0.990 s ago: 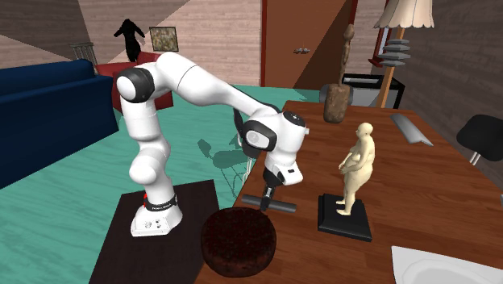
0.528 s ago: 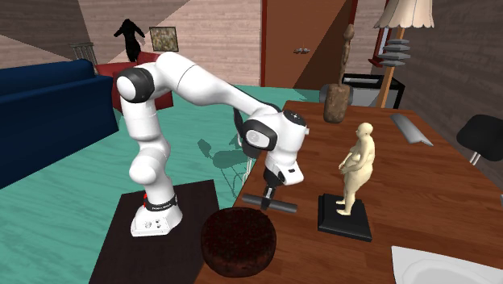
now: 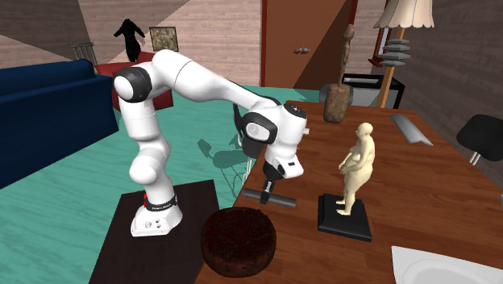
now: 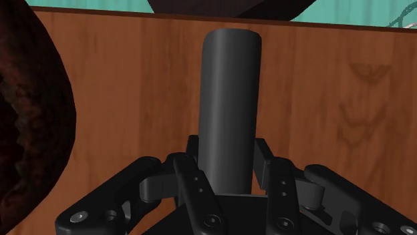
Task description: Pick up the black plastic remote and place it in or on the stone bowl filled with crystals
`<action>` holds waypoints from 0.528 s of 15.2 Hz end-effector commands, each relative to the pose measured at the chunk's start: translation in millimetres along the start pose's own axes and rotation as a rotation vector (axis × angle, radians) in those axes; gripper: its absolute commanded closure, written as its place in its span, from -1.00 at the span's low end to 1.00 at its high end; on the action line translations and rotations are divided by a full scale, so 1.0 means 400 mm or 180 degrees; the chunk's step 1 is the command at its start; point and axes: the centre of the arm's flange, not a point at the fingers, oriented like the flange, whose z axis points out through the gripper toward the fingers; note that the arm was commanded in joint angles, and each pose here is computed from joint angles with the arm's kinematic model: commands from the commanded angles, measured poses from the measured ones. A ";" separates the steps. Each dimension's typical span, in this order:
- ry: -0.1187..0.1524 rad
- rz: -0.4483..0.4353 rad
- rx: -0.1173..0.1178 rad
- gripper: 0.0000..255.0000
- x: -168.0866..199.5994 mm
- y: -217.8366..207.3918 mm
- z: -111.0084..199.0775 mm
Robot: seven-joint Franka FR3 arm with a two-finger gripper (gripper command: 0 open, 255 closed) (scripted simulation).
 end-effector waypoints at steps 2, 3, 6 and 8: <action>-0.0001 0.0000 0.0000 1.00 -0.008 -0.002 -0.041; -0.0001 0.0000 0.0000 1.00 -0.011 -0.002 -0.054; -0.0001 0.0000 0.0000 1.00 -0.020 -0.003 -0.092; -0.0001 0.0000 0.0000 1.00 -0.026 -0.004 -0.118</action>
